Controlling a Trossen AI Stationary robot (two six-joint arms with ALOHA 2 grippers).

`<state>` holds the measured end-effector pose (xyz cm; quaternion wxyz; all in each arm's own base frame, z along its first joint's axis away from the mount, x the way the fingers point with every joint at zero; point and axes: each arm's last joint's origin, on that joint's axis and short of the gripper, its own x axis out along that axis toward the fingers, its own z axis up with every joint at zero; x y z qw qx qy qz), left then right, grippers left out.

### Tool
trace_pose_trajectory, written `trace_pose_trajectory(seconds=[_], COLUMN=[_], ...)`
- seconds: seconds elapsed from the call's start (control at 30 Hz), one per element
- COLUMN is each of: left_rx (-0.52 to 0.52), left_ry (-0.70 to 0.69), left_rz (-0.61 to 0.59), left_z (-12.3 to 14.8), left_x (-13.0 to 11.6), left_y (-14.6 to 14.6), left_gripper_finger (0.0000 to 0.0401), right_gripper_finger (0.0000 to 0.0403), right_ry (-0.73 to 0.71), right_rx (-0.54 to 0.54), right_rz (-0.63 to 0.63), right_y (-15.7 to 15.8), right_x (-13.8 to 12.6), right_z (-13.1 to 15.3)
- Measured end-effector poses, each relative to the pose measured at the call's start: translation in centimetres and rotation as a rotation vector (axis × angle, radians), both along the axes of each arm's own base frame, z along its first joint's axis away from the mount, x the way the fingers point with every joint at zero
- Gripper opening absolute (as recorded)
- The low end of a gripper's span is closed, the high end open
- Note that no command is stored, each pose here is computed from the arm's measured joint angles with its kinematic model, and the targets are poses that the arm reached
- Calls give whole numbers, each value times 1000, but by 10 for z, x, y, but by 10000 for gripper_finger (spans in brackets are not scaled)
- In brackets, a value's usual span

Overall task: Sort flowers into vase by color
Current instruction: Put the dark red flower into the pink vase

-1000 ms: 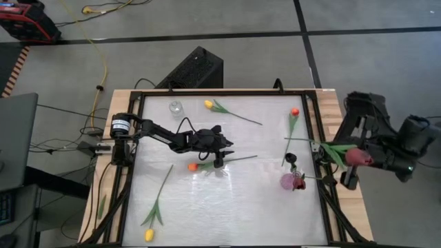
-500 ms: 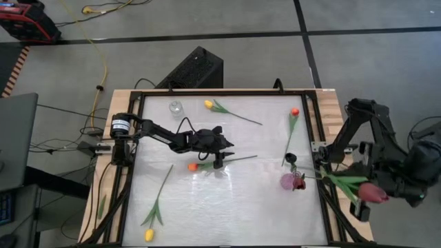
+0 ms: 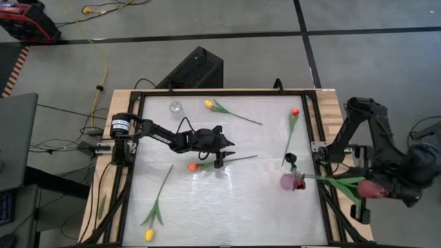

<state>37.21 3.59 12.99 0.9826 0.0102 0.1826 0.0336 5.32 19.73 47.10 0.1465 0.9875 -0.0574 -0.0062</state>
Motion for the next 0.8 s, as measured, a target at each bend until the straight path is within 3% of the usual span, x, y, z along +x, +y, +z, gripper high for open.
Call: trace_pose_trajectory(seconds=[0.5,0.8], left_rx=[-2,11], left_ry=[1,2], left_rz=[-21,-27], left_z=[0,0], left_x=[0,0], left_y=[-1,-1], left_gripper_finger=[164,164], right_gripper_finger=[34,35], right_ry=[-14,-22], right_rx=[158,257], right_rz=[4,14], right_y=[-15,-12], right_x=[-3,-5], right_z=[-1,-34])
